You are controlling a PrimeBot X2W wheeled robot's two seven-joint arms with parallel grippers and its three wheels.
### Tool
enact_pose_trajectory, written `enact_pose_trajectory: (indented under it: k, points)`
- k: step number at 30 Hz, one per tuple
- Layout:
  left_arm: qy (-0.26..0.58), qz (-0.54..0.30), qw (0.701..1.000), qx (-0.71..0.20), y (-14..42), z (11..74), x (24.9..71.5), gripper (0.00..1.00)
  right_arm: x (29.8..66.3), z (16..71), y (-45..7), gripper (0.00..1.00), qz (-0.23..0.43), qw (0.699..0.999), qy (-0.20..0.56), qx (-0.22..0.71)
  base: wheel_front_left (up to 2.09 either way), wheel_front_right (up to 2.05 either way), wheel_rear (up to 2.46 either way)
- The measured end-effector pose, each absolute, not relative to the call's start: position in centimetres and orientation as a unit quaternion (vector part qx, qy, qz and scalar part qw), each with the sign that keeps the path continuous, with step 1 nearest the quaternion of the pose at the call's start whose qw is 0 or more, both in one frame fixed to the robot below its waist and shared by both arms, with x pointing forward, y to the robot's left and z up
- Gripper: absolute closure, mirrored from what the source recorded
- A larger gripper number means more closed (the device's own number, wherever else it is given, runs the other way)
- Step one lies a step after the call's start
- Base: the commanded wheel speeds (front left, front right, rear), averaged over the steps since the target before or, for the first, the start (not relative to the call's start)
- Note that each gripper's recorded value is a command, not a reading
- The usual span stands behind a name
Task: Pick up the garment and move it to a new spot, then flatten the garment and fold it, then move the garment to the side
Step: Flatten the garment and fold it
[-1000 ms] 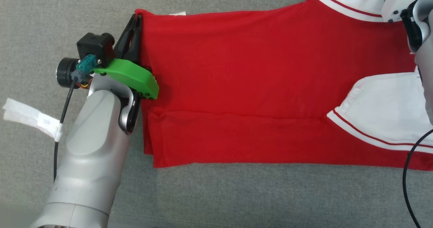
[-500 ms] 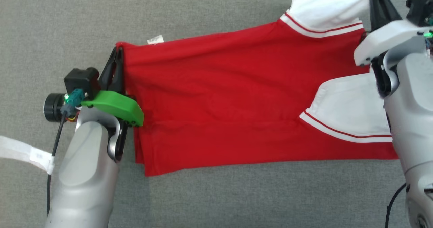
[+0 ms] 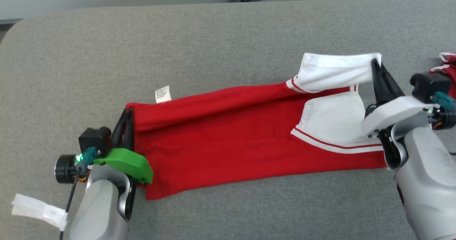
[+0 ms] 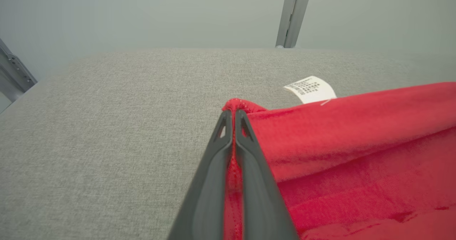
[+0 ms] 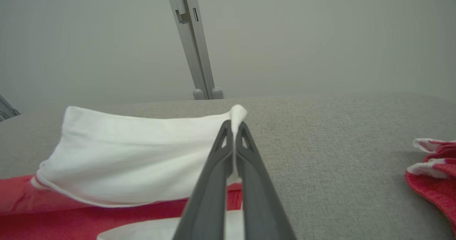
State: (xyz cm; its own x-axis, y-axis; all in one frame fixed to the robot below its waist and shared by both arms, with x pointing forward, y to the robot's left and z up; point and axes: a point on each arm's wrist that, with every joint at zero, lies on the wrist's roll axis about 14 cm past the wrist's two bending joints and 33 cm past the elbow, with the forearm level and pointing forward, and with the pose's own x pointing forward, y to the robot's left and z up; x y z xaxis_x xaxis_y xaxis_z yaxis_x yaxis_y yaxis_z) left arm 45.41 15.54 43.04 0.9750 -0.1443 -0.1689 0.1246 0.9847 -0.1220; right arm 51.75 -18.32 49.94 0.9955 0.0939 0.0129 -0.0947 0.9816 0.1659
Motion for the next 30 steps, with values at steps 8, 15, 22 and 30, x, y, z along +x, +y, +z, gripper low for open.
enact_pose_trajectory:
  k: [8,15,22,30]
  points:
    - [0.118,-0.069,0.988,-0.070,14.6,41.2,42.0,1.00,47.1,47.3,-19.4,1.00,0.025,0.994,0.033,0.105,0.00,0.00,0.00]
    - [0.138,-0.066,0.985,-0.077,14.5,39.9,40.0,1.00,44.6,44.6,-19.8,1.00,0.011,0.991,0.070,0.115,0.00,0.00,0.00]
    - [0.143,-0.065,0.984,-0.085,14.4,39.5,39.0,0.31,43.2,42.8,-20.2,0.66,-0.002,0.988,0.095,0.120,0.00,0.00,0.00]
    - [0.084,-0.062,0.994,-0.044,14.4,42.8,39.5,0.00,44.3,45.9,-20.8,0.00,0.001,0.994,0.044,0.101,0.00,0.00,0.00]
